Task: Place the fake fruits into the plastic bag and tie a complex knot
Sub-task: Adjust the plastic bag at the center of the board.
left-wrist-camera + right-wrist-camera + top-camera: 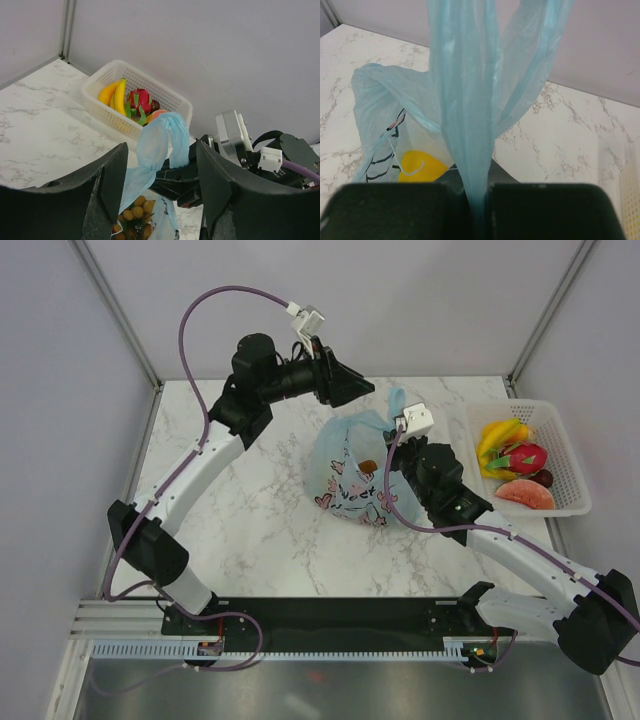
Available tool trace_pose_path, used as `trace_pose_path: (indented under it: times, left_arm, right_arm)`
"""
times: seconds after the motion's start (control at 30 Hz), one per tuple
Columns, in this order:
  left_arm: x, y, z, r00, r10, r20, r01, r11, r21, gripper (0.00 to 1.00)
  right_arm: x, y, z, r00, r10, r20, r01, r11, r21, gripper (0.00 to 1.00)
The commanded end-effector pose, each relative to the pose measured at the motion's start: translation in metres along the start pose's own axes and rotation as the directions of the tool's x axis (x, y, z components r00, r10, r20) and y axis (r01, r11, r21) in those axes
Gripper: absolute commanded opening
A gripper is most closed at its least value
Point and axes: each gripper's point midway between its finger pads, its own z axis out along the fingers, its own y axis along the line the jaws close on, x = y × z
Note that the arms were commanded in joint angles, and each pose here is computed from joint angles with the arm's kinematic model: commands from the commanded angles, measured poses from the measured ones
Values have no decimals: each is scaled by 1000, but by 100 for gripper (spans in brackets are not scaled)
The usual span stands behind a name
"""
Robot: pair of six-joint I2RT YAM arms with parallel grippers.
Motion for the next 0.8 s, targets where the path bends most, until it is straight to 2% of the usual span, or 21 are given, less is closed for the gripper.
trace_pose_path:
  times: [0.0,0.23,0.43,0.7,0.77]
  left_arm:
    - [-10,-24,11,999,-40,16,39,998,51,64]
    - [5,-28,36,999,-42,-13,42,999,0,66]
    - [14,-14,50,998,-50,-29,48,996,-72,66]
    - [30,-16,64,996,-36,-80,28,994,-102,59]
    - [30,-13,66,996,-26,-82,16,992,-125,54]
  right_arm:
    - [-15,-5,-2,998,21,60,-22,1000,17,0]
    - [-16,-6,-5,997,27,73,-28,999,25,0]
    - [-17,-6,-5,997,30,77,-31,999,22,0]
    - [-16,-7,-7,997,30,77,-32,999,26,0]
    - [-17,-9,-7,996,31,80,-33,999,32,0]
